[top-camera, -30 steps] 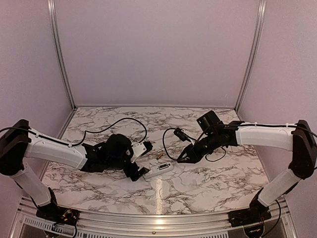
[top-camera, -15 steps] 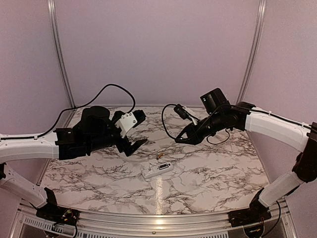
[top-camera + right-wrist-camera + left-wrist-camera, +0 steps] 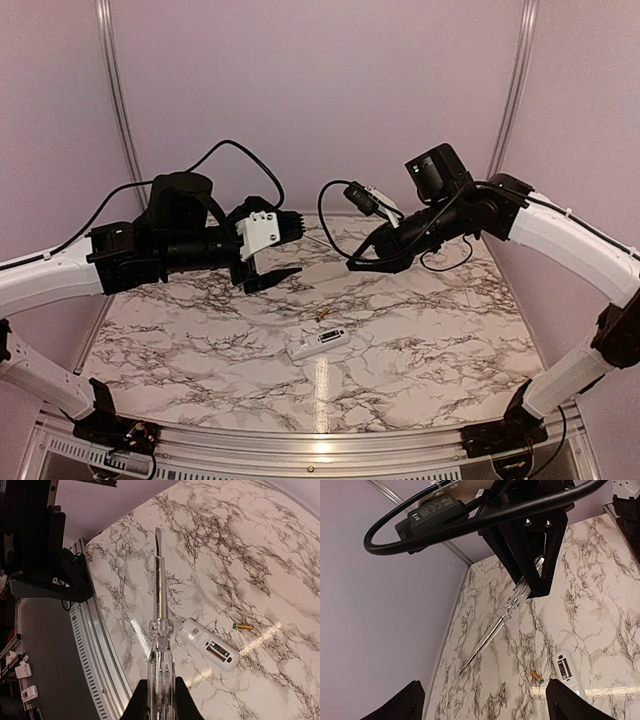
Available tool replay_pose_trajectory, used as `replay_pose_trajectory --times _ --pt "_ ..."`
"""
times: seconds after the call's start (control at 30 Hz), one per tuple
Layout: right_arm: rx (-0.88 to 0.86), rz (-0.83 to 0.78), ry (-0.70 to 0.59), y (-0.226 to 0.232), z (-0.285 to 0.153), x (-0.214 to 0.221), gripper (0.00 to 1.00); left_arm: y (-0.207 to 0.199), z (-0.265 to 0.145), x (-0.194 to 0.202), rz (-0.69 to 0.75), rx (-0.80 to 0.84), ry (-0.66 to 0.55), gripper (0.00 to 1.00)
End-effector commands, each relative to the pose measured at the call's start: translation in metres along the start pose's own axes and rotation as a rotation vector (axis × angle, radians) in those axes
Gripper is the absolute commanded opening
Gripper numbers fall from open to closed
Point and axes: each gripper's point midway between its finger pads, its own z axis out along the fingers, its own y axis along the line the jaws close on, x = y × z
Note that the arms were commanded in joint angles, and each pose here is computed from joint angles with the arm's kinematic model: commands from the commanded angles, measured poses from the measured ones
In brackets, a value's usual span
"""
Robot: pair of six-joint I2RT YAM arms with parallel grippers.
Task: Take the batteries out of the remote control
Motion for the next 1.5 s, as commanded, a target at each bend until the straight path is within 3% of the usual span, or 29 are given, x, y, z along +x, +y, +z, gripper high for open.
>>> replay_pose_trajectory --times 0.0,0.33,0.7,1.23,1.47 --pt "-0.049 -0.009 -0.013 0.026 -0.021 -0.009 0.0 -0.017 0.004 -0.013 0.064 0.111 -0.071 0.88" --pt "-0.128 -0.016 -0.002 0.053 -0.024 -0.014 0.0 -0.019 0.02 -0.033 0.095 0.163 -0.143 0.83" --pt "-0.139 -0.001 -0.04 0.059 -0.03 -0.025 0.0 -0.032 0.023 -0.04 0.092 0.234 -0.189 0.59" --pt "-0.162 0.021 -0.023 0.059 -0.023 -0.022 0.0 -0.038 0.03 -0.052 0.09 0.249 -0.243 0.47" --pt "-0.166 0.031 -0.014 0.057 -0.019 -0.019 0.0 -0.037 0.032 -0.055 0.095 0.248 -0.245 0.29"
